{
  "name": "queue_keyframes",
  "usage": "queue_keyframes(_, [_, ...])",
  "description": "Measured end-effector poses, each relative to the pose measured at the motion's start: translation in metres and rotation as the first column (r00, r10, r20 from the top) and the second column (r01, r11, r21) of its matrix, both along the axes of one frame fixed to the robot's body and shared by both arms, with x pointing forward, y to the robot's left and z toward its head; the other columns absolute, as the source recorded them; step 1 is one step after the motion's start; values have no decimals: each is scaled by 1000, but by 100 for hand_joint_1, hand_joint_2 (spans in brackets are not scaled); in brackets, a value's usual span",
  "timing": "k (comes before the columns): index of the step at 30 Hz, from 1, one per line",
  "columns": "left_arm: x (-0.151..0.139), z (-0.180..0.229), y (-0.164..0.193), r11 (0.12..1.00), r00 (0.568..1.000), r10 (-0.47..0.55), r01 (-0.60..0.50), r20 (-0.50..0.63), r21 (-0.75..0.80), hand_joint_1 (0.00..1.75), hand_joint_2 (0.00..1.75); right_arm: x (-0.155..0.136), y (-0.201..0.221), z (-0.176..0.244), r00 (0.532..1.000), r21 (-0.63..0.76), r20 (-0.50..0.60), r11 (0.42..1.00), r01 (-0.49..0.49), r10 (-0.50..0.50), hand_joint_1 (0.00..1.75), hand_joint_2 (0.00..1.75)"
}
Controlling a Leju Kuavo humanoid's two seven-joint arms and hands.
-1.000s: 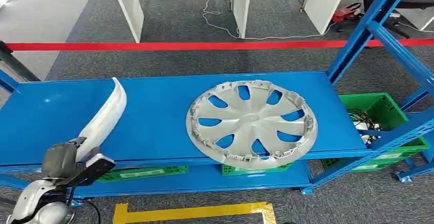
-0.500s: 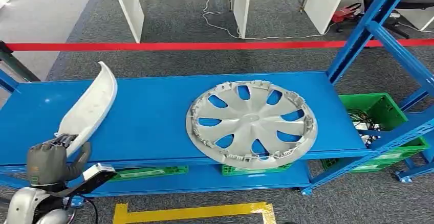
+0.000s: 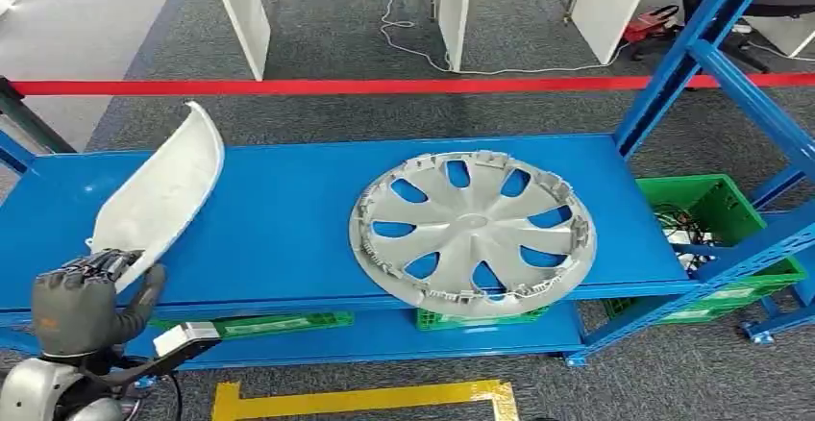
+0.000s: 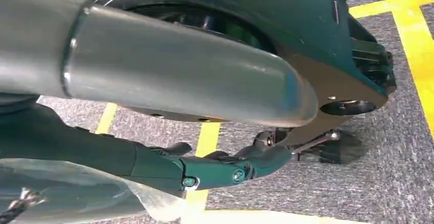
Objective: Take the parts from the cabinet and place them on the table.
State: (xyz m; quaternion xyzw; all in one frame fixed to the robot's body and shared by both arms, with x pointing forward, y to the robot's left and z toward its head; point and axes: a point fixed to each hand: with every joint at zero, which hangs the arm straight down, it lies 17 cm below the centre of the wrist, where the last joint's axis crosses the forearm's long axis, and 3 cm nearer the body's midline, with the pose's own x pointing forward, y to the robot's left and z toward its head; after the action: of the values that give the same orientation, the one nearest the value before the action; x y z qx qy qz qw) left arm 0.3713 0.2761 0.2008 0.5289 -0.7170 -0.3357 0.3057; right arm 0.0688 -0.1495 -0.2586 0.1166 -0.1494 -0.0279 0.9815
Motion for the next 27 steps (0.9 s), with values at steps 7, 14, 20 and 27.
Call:
queue_keyframes(7, [-9,29,-6,1000,996,-8,6,86,25,175,175,1,0,0,1000,1,2,1000,6,-6,0,0])
queue_keyframes(14, [-15,39,-3,1000,993,-8,7,115,6,175,175,1,0,0,1000,1,3,1000,8,-8,0,0])
queue_keyframes(20, [-14,38,4,998,995,-8,14,101,-62,175,175,1,0,0,1000,0,3,1000,8,-8,0,0])
queue_keyframes(27, [-14,37,2,999,995,-16,21,103,-41,175,175,1,0,0,1000,0,3,1000,1,-1,0,0])
